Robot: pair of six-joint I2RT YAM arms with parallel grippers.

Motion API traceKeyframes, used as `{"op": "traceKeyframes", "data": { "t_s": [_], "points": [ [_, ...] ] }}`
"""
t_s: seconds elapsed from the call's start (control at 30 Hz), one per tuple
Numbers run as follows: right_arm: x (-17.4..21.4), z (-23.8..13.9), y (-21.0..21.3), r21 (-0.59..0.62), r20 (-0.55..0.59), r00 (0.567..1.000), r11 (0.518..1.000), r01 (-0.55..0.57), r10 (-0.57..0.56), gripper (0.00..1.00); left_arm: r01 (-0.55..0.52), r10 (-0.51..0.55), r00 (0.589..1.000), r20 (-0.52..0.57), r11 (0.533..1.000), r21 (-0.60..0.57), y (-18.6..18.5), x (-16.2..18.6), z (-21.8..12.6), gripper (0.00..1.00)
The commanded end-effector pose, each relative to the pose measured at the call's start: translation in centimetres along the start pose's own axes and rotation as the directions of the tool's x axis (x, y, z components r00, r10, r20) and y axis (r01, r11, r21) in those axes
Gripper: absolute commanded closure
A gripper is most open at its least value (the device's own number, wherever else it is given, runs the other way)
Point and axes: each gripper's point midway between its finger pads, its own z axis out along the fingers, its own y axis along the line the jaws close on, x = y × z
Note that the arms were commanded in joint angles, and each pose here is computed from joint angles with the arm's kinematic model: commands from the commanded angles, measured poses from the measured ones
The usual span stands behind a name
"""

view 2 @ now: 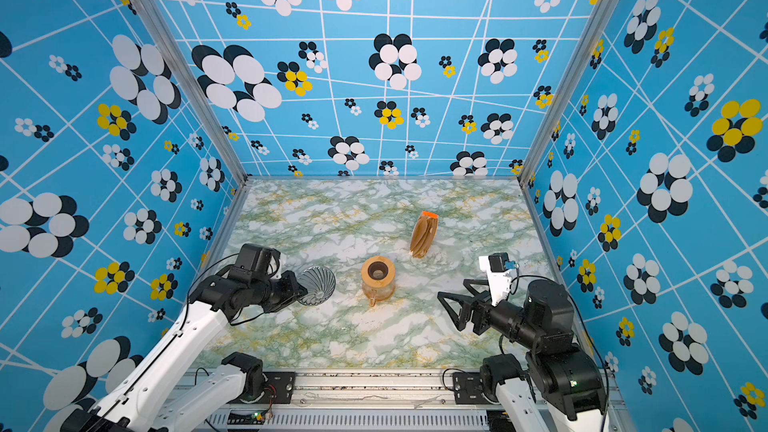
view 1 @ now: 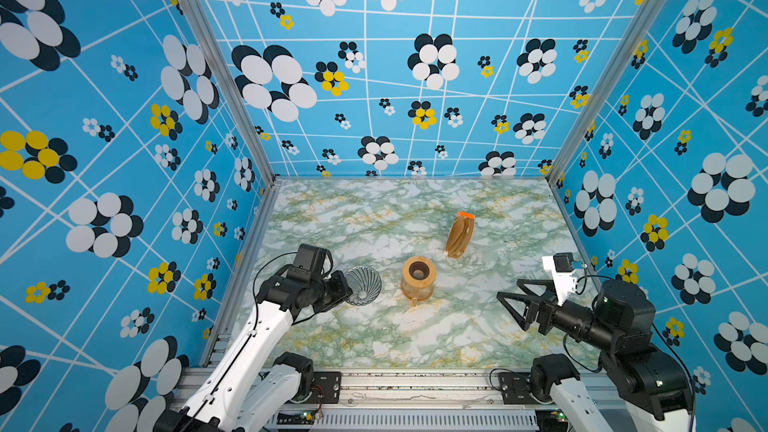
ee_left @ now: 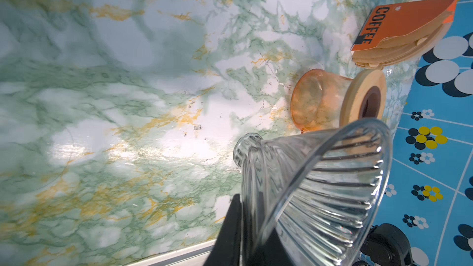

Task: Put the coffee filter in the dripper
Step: 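Lift the clear glass dripper with the left gripper and carry it toward the pitcher, then lower the dripper's stem into the wooden ring hole with the left gripper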

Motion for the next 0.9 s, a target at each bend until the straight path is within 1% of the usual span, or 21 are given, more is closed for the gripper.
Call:
{"op": "traceKeyframes", "data": {
  "t_s": [0.0,0.2,0.27,0.47,0.87],
  "points": [
    [0.0,0.0,-0.1,0.005,-0.008,1.0,1.0,0.028,-0.028,0.02,-0.093,0.094,0.995,-0.042,0.995,0.033,-1.9,-0.1,-1.6,0.87],
    [0.2,0.5,1.4,-0.104,-0.005,1.0,0.995,0.002,-0.002,0.02,-0.129,0.135,0.989,-0.057,0.987,0.096,-5.2,-1.7,-2.2,0.87],
    [0.4,0.7,1.4,-0.117,-0.004,1.0,0.993,-0.008,0.007,0.02,-0.147,0.154,0.986,-0.059,0.983,0.107,-6.2,-2.0,-2.2,0.87],
    [0.8,0.8,1.0,-0.108,0.008,1.0,0.994,-0.017,0.018,0.02,-0.204,0.213,0.974,-0.077,0.972,0.113,-8.9,-2.6,-0.9,0.87],
    [1.0,1.0,0.3,-0.074,0.016,1.0,0.997,-0.021,0.023,0.03,-0.291,0.311,0.944,-0.108,0.942,0.166,-15.1,-3.0,2.3,0.87]
  ]
}}
